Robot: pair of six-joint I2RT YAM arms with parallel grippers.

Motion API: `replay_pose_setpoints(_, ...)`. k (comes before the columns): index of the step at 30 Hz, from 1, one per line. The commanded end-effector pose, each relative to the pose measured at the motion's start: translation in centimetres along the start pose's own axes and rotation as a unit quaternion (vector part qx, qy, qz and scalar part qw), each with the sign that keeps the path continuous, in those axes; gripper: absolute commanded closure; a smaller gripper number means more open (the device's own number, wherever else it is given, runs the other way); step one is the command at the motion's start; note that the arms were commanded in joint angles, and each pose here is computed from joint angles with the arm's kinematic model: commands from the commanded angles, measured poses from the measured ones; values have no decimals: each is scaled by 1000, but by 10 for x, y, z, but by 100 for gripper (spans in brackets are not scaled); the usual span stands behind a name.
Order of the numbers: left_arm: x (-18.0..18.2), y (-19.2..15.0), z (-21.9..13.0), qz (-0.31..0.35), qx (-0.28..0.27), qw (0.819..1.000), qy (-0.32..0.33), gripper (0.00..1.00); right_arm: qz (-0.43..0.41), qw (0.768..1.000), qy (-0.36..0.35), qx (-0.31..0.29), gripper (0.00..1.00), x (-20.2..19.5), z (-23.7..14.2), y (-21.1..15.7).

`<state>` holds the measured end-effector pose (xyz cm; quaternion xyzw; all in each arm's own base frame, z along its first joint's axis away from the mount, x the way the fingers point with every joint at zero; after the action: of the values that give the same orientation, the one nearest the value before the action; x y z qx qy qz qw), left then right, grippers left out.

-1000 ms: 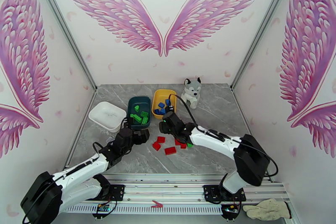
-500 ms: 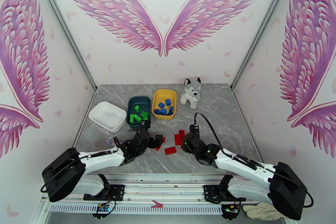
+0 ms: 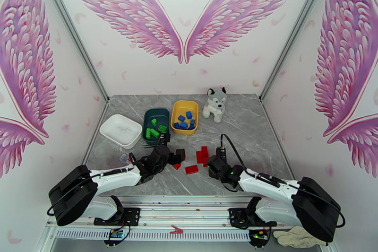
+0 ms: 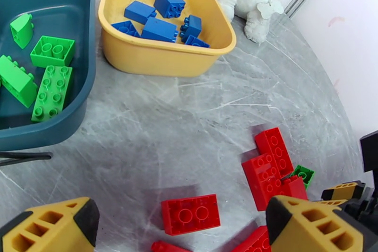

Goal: Sort the legos into containers by color

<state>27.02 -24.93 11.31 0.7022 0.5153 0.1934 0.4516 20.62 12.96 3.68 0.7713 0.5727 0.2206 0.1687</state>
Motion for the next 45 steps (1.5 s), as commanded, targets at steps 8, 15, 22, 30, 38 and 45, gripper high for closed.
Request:
replay_pose_setpoints(8, -5, 15, -4, -1, -18, 1000, -7, 1, 25, 999, 15, -17, 40, 18, 21, 20)
replay_pose_setpoints(15, -2, 13, -3, 0, -15, 1000, -1, 1, 38, 999, 13, -12, 41, 23, 37, 38)
replay_pose_setpoints(22, 2, 12, -1, -4, -13, 1000, 0, 1, 55, 998, 15, 0, 43, 21, 55, 50)
replay_pose_setpoints(30, 7, 13, -2, -10, -14, 1000, 1, 1, 68, 997, 30, 9, 55, 23, 56, 53)
replay_pose_setpoints(38, 17, 23, -12, -14, -25, 1000, 9, 1, 73, 997, 37, 6, 47, 17, 39, 49)
replay_pose_setpoints(45, 26, 28, -19, -19, -34, 999, 18, 1, 70, 997, 28, 10, 56, 13, 43, 38)
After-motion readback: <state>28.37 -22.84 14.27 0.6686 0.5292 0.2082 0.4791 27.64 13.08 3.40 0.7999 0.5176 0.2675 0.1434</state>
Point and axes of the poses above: each hand's point on the last joint's axis, 136 mm out from that joint toward the fingers, its own z axis out along the fingers, its own x axis along the line the jaws close on, y = z × x, the point moved 2 cm from there along -z, back along the fingers, and after that the axes turned 13 degrees about z, right-handed, at the moved point
